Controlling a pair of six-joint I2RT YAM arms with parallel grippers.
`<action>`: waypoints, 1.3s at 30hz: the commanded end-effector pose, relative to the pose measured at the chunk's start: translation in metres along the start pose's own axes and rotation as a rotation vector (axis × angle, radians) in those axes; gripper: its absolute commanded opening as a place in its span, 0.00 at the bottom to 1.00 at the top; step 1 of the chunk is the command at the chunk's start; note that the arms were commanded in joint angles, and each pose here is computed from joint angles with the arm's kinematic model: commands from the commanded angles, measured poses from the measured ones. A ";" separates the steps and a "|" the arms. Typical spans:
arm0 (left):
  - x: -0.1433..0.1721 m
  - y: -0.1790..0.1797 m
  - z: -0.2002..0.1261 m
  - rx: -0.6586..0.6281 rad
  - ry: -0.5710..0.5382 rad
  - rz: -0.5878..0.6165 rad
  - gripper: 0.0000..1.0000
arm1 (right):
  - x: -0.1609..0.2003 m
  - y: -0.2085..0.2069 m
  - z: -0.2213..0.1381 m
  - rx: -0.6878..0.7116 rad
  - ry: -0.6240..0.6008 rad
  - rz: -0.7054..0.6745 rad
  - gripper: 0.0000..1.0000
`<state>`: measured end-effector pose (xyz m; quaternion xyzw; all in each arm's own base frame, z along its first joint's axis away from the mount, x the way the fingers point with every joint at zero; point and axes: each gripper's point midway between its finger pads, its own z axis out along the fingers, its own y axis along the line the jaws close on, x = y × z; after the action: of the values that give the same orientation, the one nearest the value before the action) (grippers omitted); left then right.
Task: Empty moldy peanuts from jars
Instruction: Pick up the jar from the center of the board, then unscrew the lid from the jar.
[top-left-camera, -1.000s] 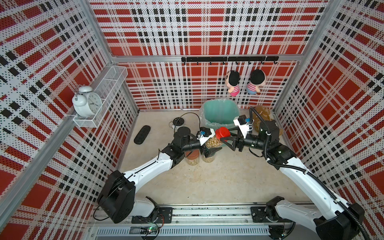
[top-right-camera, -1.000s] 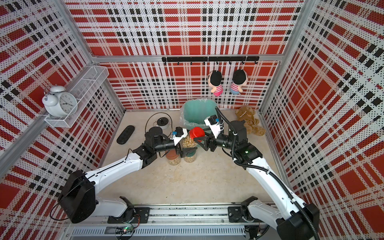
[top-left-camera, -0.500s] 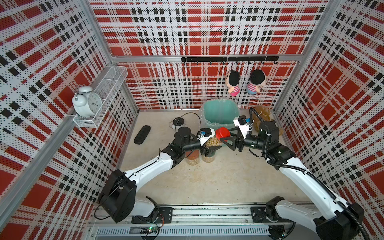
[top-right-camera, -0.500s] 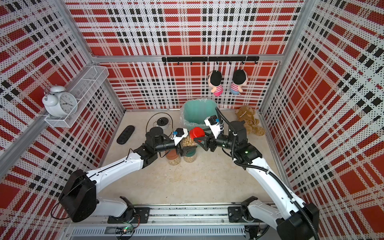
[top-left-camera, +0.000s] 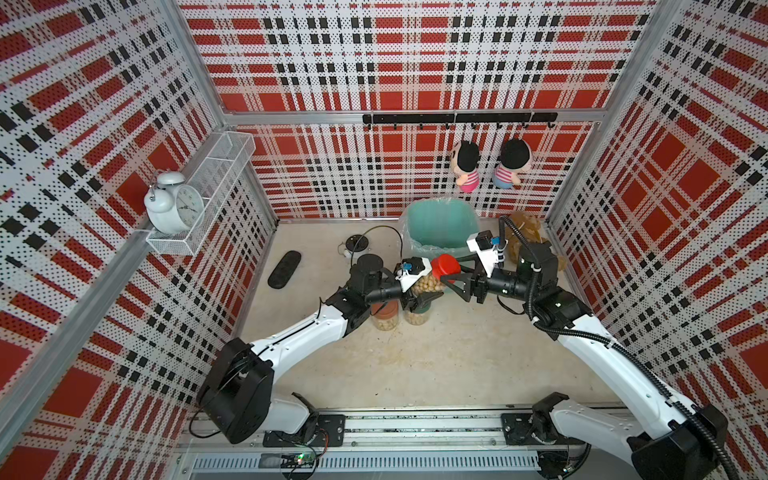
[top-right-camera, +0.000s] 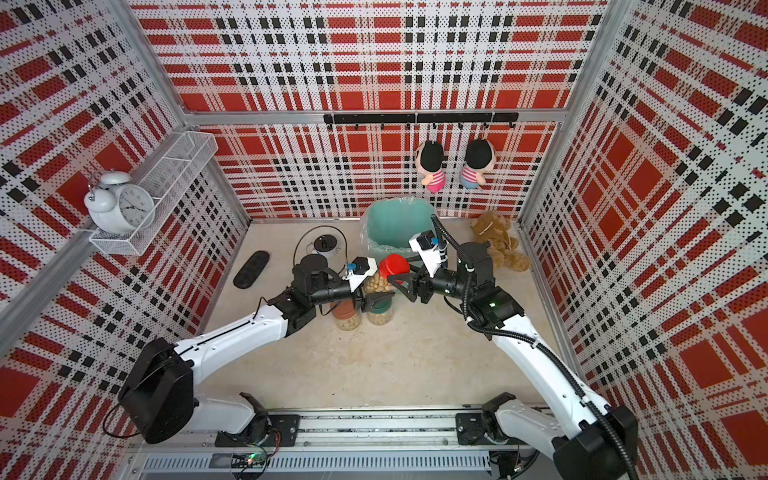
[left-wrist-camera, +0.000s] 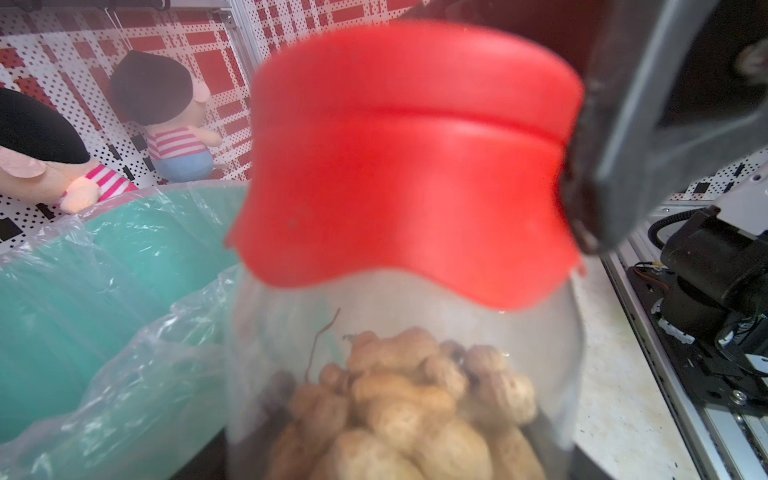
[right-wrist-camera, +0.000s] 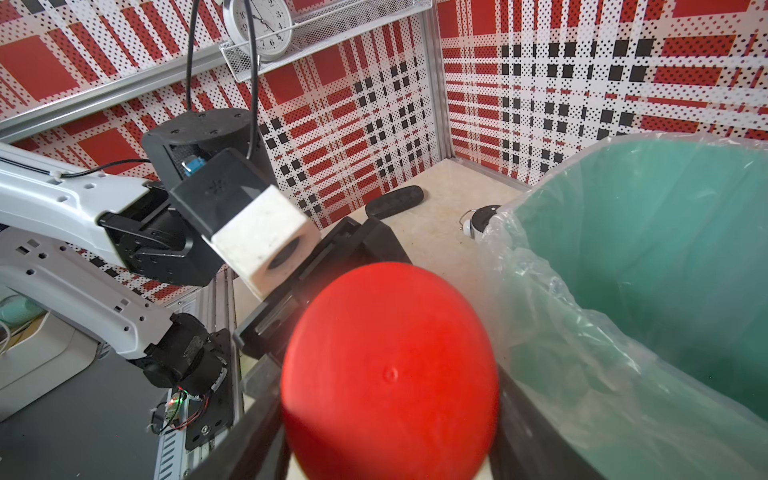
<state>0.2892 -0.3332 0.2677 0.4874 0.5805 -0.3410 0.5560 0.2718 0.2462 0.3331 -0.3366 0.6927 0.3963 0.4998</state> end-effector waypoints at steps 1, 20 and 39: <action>-0.002 0.006 0.002 -0.019 -0.006 -0.020 0.51 | -0.009 0.000 -0.002 -0.003 -0.036 -0.030 0.00; 0.001 0.020 -0.003 -0.079 -0.011 -0.054 0.00 | -0.012 -0.022 0.002 0.090 -0.104 0.145 1.00; -0.001 0.016 -0.003 -0.065 -0.025 -0.049 0.00 | -0.015 -0.027 0.012 0.067 -0.151 0.233 0.98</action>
<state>0.3040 -0.3257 0.2623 0.4512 0.6117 -0.3387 0.5545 0.3026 0.2419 0.3330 -0.2010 0.7106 0.4418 0.5094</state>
